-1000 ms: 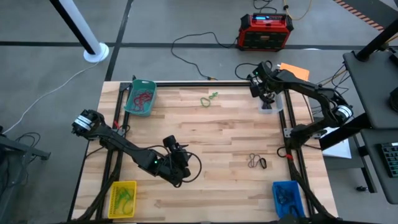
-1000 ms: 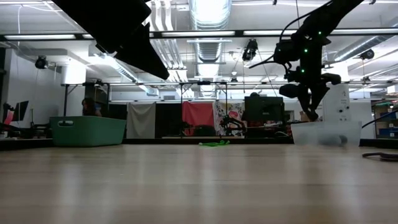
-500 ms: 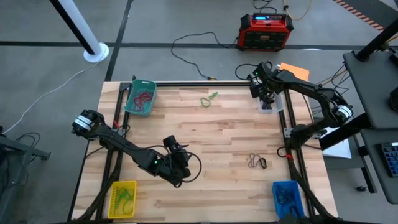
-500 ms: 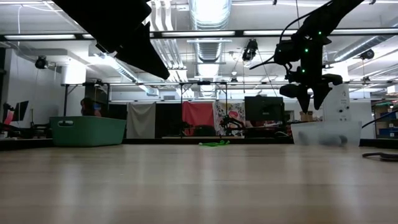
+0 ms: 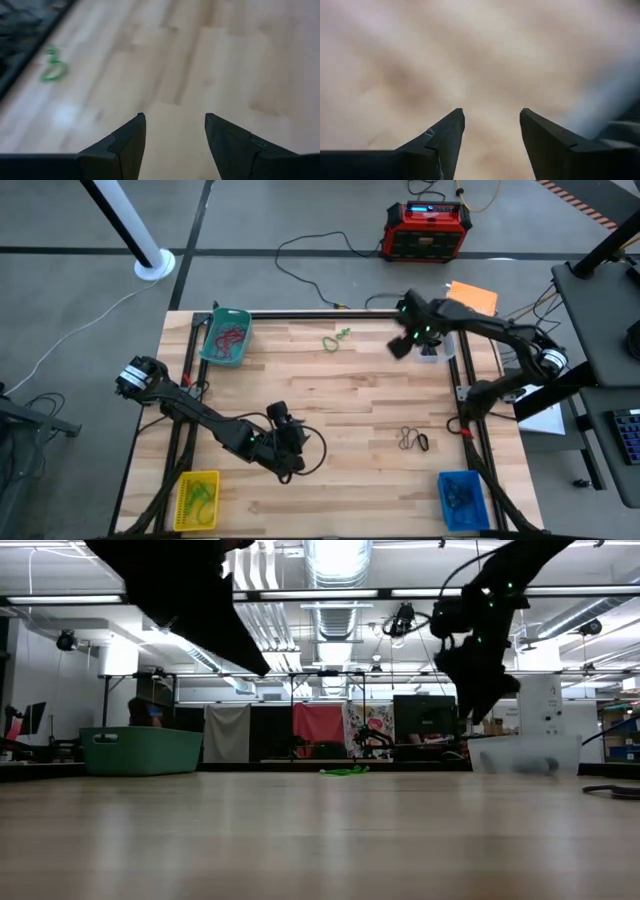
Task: Sort rubber bands into baskets
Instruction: Put the violet rubber band into the blue bin
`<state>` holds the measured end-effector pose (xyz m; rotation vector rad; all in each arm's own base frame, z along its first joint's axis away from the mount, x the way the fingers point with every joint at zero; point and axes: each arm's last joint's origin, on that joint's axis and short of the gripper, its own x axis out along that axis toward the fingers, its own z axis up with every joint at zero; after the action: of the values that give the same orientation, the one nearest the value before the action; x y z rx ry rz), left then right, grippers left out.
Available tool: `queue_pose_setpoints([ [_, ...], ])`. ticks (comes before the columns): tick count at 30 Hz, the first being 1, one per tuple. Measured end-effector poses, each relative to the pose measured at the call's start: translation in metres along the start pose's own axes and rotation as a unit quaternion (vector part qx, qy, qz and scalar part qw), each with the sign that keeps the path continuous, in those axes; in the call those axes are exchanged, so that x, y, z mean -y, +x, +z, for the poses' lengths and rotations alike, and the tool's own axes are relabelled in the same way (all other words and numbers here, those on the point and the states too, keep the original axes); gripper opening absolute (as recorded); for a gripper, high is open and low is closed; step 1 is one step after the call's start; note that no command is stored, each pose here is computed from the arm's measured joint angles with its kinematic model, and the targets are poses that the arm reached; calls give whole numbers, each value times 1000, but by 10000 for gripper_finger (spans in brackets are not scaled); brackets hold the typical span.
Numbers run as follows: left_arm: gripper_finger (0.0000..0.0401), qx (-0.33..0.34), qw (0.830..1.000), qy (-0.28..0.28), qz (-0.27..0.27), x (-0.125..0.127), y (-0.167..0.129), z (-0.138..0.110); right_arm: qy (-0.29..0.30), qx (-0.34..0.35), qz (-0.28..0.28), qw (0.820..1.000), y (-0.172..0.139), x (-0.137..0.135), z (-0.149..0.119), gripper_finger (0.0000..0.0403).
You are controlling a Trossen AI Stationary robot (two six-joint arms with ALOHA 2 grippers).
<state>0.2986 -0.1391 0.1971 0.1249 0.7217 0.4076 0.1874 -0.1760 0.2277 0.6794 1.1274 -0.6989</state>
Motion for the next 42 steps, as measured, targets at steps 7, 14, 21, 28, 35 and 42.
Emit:
queue_pose_setpoints([
  [7, 187, -17, 998, 29, -51, 6, -3, -2, -167, -103, 92, 976, 1, -102, -56, 166],
  [14, 187, -15, 998, 33, -56, 10, -7, -4, -244, -139, 82, 956, -10, -169, -136, 141],
  [21, 188, -13, 998, 19, -58, 10, -7, -4, -275, -182, 47, 943, -4, -177, -199, 98],
  [28, 188, 1, 999, 28, -37, 11, -4, -4, -282, -113, -9, 953, 16, -165, -212, 34],
  [35, 188, 3, 999, 38, -36, 11, -4, -3, -263, -93, 16, 960, 36, -164, -204, 10],
  [42, 188, 3, 999, 38, -36, 11, -4, -3, -253, -114, -9, 961, 49, -162, -204, 9],
])
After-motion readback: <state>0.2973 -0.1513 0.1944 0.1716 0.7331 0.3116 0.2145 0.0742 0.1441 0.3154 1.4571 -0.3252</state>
